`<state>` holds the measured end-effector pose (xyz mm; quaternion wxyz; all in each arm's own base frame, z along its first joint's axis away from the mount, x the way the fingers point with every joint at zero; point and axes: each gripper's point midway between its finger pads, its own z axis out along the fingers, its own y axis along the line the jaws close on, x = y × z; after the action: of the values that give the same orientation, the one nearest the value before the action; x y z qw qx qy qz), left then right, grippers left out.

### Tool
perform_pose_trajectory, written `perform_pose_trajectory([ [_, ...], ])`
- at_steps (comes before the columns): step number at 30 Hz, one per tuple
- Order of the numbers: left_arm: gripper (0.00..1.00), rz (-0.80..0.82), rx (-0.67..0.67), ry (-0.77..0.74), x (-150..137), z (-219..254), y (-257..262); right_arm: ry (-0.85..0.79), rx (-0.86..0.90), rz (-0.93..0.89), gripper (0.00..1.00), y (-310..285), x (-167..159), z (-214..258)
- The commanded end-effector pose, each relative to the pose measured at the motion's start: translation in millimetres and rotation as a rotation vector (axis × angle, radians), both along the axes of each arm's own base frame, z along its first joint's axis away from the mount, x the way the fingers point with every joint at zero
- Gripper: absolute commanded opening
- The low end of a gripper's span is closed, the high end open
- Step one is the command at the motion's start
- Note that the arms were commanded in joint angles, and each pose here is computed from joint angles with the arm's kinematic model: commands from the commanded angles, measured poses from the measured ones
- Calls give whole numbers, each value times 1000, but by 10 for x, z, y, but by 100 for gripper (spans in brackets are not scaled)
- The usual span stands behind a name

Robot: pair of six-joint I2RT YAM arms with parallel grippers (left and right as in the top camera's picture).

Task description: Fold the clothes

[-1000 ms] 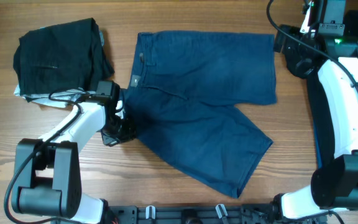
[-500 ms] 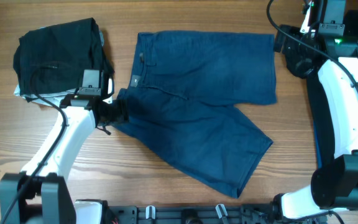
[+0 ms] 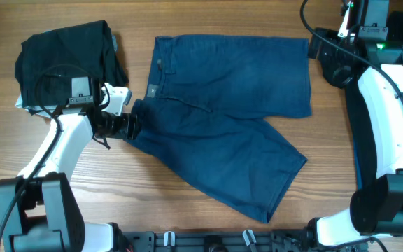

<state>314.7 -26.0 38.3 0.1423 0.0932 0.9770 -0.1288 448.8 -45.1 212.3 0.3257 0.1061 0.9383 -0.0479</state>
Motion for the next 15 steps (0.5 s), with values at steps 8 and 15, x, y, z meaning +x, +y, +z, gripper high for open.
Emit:
perform_pose_trajectory([
  [8, 80, -62, -56, 129, -155, -348, -89, 10, -4, 0, 100, 8, 15, -45],
  [15, 34, -54, -47, 168, -203, -444, -70, 10, -4, -1, 100, 5, 15, -45],
])
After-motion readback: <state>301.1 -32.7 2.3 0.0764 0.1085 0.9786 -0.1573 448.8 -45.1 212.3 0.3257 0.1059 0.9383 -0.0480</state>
